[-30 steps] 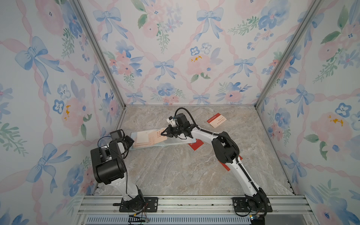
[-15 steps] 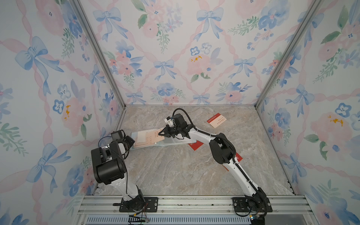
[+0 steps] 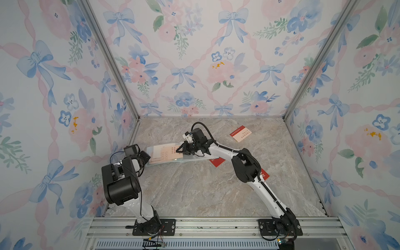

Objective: Place the photos into the photo albums
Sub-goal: Insert the photo into the photo album.

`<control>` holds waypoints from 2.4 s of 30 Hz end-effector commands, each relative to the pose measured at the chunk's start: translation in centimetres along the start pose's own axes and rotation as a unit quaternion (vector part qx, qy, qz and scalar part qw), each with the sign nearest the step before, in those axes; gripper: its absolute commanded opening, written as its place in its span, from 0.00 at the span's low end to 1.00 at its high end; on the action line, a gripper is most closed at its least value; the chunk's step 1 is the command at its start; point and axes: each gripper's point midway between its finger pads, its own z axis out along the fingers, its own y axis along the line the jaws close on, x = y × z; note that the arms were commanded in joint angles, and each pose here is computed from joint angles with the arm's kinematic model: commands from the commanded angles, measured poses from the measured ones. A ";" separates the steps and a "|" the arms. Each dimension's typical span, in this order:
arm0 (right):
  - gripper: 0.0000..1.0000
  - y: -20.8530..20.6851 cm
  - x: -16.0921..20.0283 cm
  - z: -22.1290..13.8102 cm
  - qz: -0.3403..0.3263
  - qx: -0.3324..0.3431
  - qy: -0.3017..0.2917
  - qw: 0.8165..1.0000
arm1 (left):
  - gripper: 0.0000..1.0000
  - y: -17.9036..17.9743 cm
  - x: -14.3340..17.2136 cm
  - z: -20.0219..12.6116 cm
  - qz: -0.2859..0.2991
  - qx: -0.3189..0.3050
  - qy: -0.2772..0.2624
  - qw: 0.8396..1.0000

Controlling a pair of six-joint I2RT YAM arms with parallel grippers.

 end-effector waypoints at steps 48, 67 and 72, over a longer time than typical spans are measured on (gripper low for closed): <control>0.08 -2.0 0.9 -3.0 -0.035 0.077 0.041 0.996 | 0.07 0.9 3.9 -0.5 -0.007 -0.011 0.048 0.999; 0.00 -1.6 1.5 0.3 -0.026 0.056 0.050 0.997 | 0.07 0.7 4.6 -0.3 -0.001 -0.011 0.053 0.999; 0.00 -0.9 1.5 0.9 -0.029 0.047 0.046 0.997 | 0.07 0.7 4.7 -0.3 -0.001 -0.011 0.054 0.998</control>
